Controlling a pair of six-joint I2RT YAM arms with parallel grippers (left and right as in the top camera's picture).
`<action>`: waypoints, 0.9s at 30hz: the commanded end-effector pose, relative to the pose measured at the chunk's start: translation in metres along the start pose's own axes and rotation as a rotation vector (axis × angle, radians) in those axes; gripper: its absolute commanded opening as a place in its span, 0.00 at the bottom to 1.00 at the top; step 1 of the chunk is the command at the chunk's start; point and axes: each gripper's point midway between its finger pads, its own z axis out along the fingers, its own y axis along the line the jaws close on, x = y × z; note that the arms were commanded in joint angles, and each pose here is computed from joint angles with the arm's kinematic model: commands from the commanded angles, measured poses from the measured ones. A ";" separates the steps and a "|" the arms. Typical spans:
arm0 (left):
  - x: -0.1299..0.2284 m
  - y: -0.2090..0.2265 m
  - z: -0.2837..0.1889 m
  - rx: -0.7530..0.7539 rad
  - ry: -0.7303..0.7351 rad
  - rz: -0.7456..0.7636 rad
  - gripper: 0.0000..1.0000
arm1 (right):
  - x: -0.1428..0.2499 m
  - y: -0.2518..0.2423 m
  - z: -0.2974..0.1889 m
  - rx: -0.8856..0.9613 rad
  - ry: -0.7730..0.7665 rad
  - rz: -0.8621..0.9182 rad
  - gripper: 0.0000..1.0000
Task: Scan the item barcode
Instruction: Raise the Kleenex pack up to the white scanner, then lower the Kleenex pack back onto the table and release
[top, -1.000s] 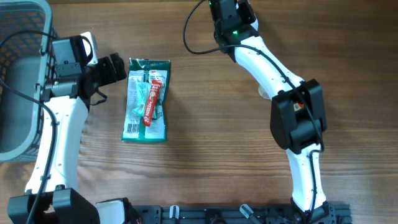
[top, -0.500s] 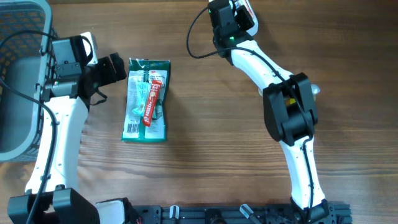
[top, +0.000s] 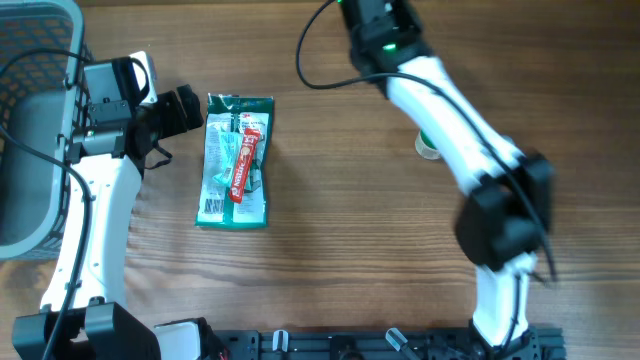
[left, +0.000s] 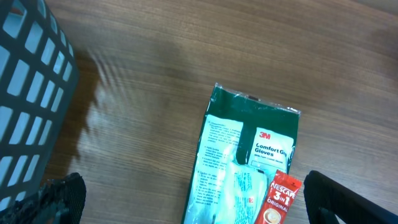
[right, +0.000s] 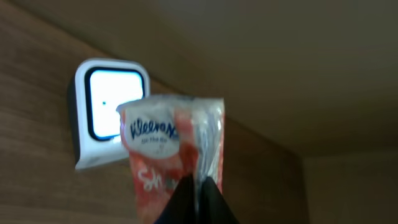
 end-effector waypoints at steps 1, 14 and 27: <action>-0.009 -0.002 -0.008 0.011 -0.029 0.014 1.00 | 0.013 -0.011 -0.062 -0.277 0.037 0.264 0.04; -0.009 -0.002 -0.008 0.011 -0.029 0.014 1.00 | 0.229 0.112 -0.102 -0.723 0.840 0.238 0.05; -0.009 -0.002 -0.008 0.011 -0.029 0.014 1.00 | 0.232 0.142 -0.077 -0.661 0.766 0.351 0.58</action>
